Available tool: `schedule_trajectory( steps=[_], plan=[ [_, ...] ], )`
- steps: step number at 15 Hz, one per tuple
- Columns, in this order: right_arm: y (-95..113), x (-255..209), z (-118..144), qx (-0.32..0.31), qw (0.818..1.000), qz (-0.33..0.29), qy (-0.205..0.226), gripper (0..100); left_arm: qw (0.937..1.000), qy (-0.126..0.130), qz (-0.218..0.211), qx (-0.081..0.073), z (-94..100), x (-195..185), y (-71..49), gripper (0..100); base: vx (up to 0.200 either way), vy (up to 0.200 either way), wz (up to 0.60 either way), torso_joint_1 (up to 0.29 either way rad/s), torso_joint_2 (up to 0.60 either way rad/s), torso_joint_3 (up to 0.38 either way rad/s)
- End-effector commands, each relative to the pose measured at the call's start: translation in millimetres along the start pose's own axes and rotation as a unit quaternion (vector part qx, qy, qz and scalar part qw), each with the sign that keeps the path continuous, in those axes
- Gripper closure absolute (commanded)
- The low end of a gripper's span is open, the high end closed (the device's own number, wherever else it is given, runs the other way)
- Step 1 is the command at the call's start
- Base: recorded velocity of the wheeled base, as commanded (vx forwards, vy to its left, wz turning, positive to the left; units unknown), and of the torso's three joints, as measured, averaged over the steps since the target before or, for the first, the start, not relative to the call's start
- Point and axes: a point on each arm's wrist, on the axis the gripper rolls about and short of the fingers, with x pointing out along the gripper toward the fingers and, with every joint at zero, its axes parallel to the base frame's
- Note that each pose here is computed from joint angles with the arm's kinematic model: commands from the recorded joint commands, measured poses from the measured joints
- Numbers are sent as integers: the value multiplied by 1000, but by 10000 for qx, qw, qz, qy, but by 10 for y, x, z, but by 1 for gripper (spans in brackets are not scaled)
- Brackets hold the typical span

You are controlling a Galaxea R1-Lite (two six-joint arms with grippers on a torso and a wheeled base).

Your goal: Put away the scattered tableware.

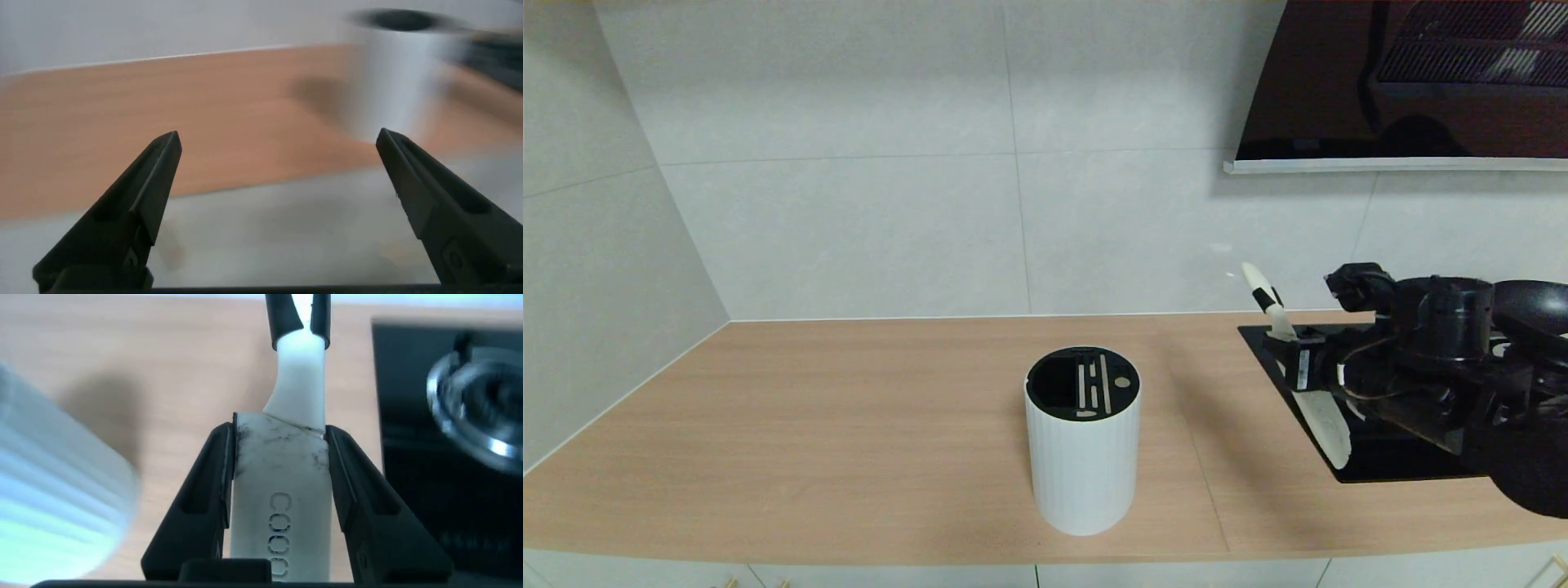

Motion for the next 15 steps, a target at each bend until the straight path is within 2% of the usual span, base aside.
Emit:
schedule_trajectory(
  steps=[1, 3, 4, 5, 6, 7, 8, 9, 11, 12, 13, 15],
  plan=[
    [182, -257, 491, 16, 9974, 349, -630, 100, 9986, 327, -387, -132, 604, 208, 62, 0, 0, 0, 0, 0, 0, 0],
    [397, -278, 689, -21, 9949, 678, -751, 100, 9964, 644, -462, -305, 1134, 609, 195, 0, 0, 0, 0, 0, 0, 0],
    [448, -279, 712, -31, 9942, 756, -768, 100, 9955, 718, -506, -352, 1231, 716, 227, 0, 0, 0, 0, 0, 0, 0],
    [614, -294, 753, -71, 9920, 998, -773, 100, 9924, 823, -759, -515, 1504, 1114, 311, 0, 0, 0, 0, 0, 0, 0],
    [738, -328, 746, -111, 9904, 1167, -738, 100, 9897, 824, -973, -645, 1574, 1340, 317, 0, 0, 0, 0, 0, 0, 0],
    [919, -407, 718, -161, 9871, 1427, -704, 100, 9813, 773, -1467, -982, 1591, 1648, 224, 0, 0, 0, 0, 0, 0, 0],
    [1030, -453, 685, -195, 9862, 1497, -680, 100, 9690, 770, -1916, -1357, 1565, 1863, 73, 0, 0, 0, 0, 0, 0, 0],
    [1122, -469, 624, -239, 9865, 1501, -613, 100, 9569, 820, -2159, -1763, 1502, 2077, -54, 0, 0, 0, 0, 0, 0, 0],
    [1236, -473, 456, -307, 9877, 1472, -420, 100, 9419, 938, -2301, -2259, 1316, 2393, -201, 0, 0, 0, 0, 0, 0, 0],
    [1286, -497, 476, -282, 9870, 1499, -515, 100, 9326, 927, -2354, -2575, 1238, 2517, -248, 0, 0, 0, 0, 0, 0, 0],
    [1328, -544, 486, -237, 9852, 1588, -597, 100, 9219, 914, -2476, -2835, 1182, 2637, -343, 0, 0, 0, 0, 0, 0, 0],
    [1440, -627, 470, -233, 9816, 1789, -628, 100, 9060, 931, -2459, -3318, 1091, 2796, -422, 0, 0, 0, 0, 0, 0, 0]
  ],
)
